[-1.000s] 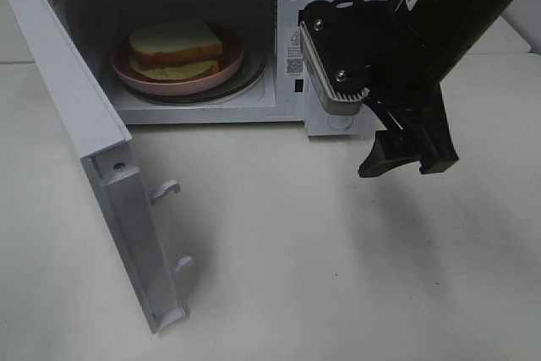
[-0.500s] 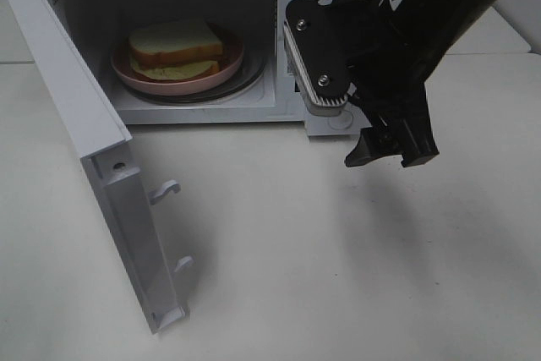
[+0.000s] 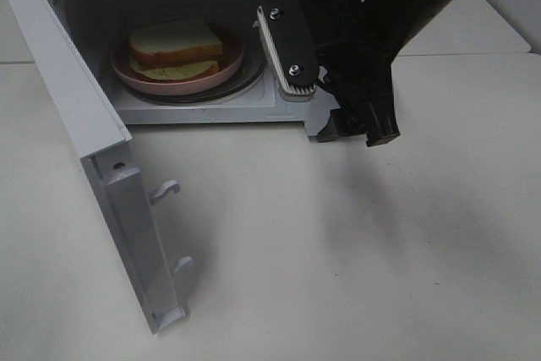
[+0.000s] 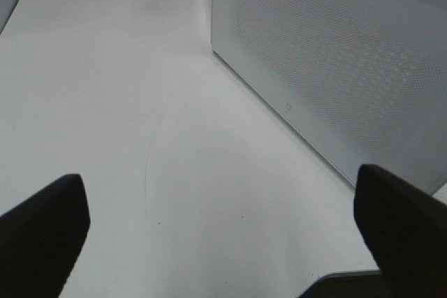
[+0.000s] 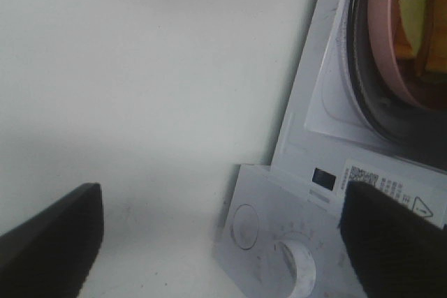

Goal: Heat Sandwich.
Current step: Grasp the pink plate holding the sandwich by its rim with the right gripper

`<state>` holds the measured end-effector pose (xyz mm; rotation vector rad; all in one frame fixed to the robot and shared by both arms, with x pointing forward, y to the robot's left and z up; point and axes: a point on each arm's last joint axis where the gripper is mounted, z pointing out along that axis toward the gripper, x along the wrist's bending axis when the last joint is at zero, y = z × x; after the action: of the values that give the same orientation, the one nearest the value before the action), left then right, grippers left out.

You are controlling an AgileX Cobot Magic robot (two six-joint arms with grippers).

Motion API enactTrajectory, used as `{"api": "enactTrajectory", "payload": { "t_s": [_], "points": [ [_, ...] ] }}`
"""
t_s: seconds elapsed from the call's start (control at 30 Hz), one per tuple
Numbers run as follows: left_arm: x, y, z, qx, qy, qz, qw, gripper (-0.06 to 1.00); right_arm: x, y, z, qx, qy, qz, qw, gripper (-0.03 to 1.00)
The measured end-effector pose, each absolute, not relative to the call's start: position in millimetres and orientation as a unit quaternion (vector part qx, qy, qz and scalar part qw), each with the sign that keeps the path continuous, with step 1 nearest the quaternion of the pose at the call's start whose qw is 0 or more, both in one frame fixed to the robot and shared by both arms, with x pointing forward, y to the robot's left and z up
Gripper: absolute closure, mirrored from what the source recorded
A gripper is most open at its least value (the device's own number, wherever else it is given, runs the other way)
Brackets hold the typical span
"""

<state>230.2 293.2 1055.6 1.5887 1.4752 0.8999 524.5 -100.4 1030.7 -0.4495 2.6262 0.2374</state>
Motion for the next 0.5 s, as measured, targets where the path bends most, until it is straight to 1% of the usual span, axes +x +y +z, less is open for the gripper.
{"api": "enactTrajectory", "payload": {
  "t_s": [0.27,0.5],
  "points": [
    [230.2,293.2,1055.6,0.624,0.58,0.354,0.387,-0.02,544.3,-67.9,1022.3,-0.184,0.943,0.104,0.258,0.08],
    [230.2,293.2,1055.6,0.624,0.58,0.354,0.387,-0.02,555.9,-50.1,1013.0,-0.195,0.938,0.108,0.264,0.09]
  ]
}}
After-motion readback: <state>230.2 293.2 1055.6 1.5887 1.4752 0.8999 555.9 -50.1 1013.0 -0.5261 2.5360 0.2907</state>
